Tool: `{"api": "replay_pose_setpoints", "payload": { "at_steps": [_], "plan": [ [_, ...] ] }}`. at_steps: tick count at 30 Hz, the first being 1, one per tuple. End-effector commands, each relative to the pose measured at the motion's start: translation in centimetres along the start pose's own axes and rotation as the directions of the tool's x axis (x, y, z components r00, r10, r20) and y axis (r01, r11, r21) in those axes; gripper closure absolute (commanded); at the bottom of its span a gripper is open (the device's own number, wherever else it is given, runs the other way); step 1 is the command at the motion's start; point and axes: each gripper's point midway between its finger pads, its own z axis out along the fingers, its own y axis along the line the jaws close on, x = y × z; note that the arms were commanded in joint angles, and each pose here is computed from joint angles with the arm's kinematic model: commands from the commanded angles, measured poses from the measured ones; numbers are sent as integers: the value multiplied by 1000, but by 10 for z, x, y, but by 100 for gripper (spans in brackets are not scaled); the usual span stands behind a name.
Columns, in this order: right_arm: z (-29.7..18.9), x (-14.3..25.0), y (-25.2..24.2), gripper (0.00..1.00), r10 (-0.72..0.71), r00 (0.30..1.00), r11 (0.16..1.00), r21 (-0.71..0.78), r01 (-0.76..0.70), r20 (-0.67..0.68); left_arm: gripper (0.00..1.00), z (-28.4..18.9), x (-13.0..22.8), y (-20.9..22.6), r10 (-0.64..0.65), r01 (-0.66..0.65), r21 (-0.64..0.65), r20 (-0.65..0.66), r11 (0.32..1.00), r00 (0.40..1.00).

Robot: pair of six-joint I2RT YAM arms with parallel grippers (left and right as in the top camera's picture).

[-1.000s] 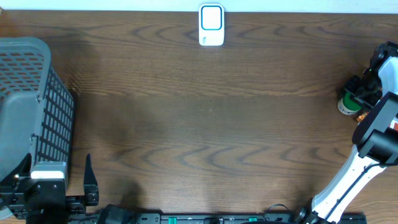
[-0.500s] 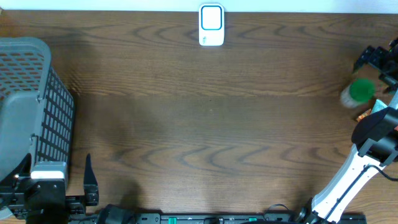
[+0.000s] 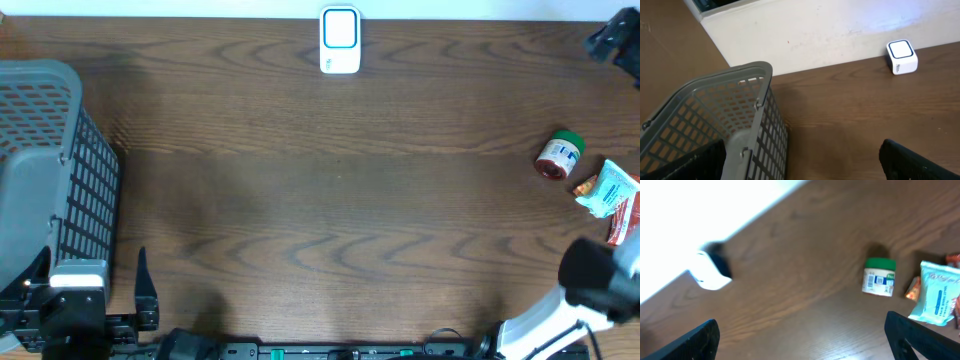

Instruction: Scan the item barcode

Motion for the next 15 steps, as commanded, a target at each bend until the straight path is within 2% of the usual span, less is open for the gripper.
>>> {"api": "replay_pose_setpoints", "payload": {
  "at_steps": [1,4,9,15],
  "plan": [
    [-37,5,12,1,-7,998,1000,-28,9,67,2,-2,0,0,2,-2,4,7,1000,1000],
    [-66,15,21,1,-40,994,998,-49,46,105,2,-2,0,0,2,-2,4,7,1000,1000],
    [-128,50,39,1,-201,963,971,-97,221,178,2,-2,0,0,3,-3,4,6,1000,1000],
    [-216,96,60,1,-276,885,926,-143,349,375,2,-2,0,0,3,-3,4,6,1000,1000]
  ]
}}
